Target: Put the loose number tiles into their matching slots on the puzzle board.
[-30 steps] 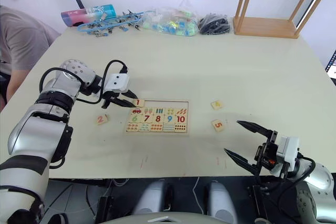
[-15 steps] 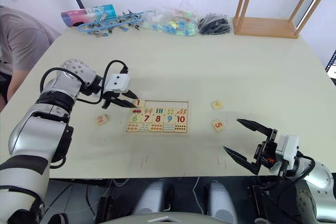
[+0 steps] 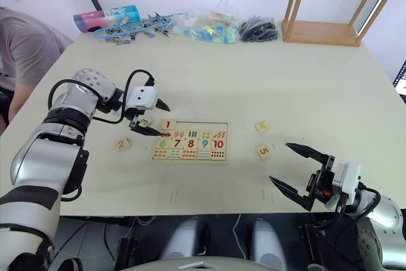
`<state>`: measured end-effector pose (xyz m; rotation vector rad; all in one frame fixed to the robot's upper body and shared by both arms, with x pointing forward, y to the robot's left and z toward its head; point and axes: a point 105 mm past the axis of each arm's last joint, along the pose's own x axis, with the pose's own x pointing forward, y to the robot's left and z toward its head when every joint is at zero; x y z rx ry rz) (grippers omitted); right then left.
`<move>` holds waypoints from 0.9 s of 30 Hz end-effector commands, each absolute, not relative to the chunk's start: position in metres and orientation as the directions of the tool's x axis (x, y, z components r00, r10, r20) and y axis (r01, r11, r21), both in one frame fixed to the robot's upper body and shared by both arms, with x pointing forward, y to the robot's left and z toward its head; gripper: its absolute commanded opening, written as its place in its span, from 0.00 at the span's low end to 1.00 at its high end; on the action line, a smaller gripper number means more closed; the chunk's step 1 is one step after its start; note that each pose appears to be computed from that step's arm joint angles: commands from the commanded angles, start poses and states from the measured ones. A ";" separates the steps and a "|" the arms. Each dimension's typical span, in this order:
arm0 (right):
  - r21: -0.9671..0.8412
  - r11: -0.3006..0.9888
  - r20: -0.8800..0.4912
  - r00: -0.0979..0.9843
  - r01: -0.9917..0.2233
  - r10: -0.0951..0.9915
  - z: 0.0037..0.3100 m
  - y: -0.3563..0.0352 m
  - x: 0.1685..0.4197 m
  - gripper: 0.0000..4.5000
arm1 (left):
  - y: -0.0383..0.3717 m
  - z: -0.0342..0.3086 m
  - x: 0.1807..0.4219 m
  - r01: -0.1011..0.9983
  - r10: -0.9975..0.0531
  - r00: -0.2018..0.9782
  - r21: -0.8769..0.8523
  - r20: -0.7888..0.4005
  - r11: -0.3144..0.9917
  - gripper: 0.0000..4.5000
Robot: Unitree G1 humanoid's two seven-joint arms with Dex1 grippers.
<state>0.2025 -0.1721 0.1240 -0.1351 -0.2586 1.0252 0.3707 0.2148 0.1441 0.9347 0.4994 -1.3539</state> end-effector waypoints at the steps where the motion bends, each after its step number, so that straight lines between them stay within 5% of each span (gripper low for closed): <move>1: -0.259 0.499 0.164 0.471 -0.827 0.867 0.132 -0.169 0.199 1.00 | 0.222 0.165 0.372 0.949 -0.653 0.241 0.316 -0.718 0.003 0.99; 6: -0.256 0.498 0.169 0.468 -0.829 0.867 0.132 -0.167 0.200 1.00 | 0.223 0.168 0.375 0.937 -0.727 0.302 0.334 -0.616 0.106 0.99; 9: -0.256 0.495 0.171 0.466 -0.830 0.868 0.132 -0.166 0.201 1.00 | 0.220 0.168 0.373 0.937 -0.780 0.298 0.323 -0.550 0.131 0.73; 15: -0.259 0.485 0.173 0.454 -0.835 0.874 0.133 -0.164 0.203 1.00 | 0.214 0.157 0.370 0.946 -0.798 0.264 0.305 -0.541 0.107 0.05; 27: -0.261 0.487 0.177 0.455 -0.833 0.873 0.133 -0.164 0.205 1.00 | 0.205 0.137 0.366 0.958 -0.788 0.215 0.282 -0.577 0.055 0.02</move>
